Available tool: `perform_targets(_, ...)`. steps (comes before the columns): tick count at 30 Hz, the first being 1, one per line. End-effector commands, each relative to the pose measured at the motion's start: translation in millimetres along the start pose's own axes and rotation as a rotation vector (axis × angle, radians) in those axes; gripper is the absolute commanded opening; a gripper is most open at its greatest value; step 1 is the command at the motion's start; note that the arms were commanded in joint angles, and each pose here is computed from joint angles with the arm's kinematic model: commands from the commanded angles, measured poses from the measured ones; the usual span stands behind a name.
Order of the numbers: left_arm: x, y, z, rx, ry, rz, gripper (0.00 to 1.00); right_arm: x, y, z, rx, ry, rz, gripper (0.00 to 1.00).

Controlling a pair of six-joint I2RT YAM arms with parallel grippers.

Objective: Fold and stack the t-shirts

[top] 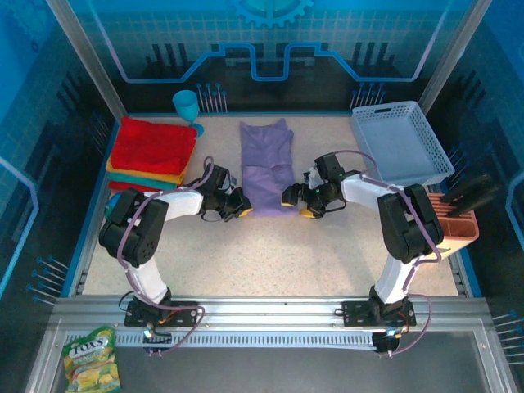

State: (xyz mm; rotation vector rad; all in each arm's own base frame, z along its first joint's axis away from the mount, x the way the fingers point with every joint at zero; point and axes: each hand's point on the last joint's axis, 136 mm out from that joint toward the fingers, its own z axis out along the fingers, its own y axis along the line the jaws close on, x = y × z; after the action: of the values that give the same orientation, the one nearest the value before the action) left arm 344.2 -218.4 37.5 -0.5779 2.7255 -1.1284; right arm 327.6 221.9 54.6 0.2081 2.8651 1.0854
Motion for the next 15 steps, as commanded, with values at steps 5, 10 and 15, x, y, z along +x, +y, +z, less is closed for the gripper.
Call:
perform_targets(5, -6, -31, -17, 0.084, -0.005, -0.023, 0.00, 18, 7, 10, -0.013, 0.043, 0.076, 0.85)
perform_targets(10, -6, -31, -20, 0.087, -0.011, -0.032, 0.00, 21, 4, 18, -0.041, 0.027, 0.148, 0.81)
perform_targets(15, -6, -33, -20, 0.098, -0.010, -0.032, 0.00, 24, 5, 34, -0.079, 0.049, 0.212, 0.77)
